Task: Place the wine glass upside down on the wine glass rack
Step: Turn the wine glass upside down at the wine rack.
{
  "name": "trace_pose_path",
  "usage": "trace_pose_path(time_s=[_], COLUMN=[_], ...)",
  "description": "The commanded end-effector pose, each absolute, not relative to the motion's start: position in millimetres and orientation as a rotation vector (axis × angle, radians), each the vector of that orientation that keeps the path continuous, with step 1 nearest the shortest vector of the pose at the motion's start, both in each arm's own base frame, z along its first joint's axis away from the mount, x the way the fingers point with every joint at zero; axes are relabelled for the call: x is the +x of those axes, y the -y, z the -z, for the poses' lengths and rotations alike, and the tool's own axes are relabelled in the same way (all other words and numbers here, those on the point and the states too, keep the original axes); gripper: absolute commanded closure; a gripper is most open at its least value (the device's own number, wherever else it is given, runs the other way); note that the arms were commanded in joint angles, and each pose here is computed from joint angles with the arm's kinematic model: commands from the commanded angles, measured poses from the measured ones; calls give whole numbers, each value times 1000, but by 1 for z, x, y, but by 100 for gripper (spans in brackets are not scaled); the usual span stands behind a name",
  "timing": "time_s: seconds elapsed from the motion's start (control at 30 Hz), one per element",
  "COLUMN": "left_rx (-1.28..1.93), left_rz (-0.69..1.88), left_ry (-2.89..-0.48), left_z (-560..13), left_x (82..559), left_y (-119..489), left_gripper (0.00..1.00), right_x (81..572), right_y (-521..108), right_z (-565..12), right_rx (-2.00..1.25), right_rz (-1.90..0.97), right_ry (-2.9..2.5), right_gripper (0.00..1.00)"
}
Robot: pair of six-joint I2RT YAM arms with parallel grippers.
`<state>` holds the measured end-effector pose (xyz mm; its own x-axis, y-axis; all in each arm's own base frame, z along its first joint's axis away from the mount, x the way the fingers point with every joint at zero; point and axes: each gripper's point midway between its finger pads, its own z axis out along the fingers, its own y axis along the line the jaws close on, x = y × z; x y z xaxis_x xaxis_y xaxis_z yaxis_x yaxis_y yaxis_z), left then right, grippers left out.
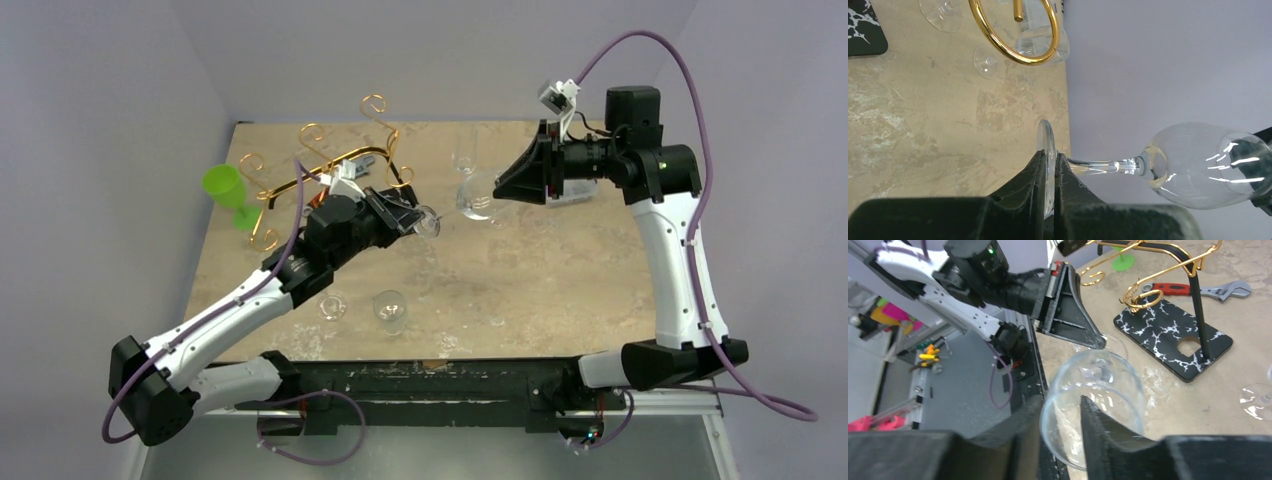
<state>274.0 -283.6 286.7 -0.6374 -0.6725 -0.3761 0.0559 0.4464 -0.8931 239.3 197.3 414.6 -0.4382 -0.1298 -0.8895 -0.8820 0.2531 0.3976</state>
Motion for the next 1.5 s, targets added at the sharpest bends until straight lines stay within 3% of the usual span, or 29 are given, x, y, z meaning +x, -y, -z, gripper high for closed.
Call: trace_pose_path(time_s=[0.0,0.23,0.43,1.47], left_rx=[-418,-342,-270,323], left_rz=[1265,1121,981,656], left_ry=[-1849,-1870,-1867,-1885], left_z=[-318,-313,-316,-336], left_x=[264,260,254,256], left_y=[275,252,228,234], left_gripper=[100,100,100,100], right_x=[231,219,214,221], right_y=[-194,-190,-181,-162], right_z=[-407,-398,-384,-352], right_rx=[-991,-1047,-1077,-989], right_rz=[-1191,-1135,-1036,-1074], right_ry=[-1718,-1696,-1703,-1739], right_gripper=[61,32,21,19])
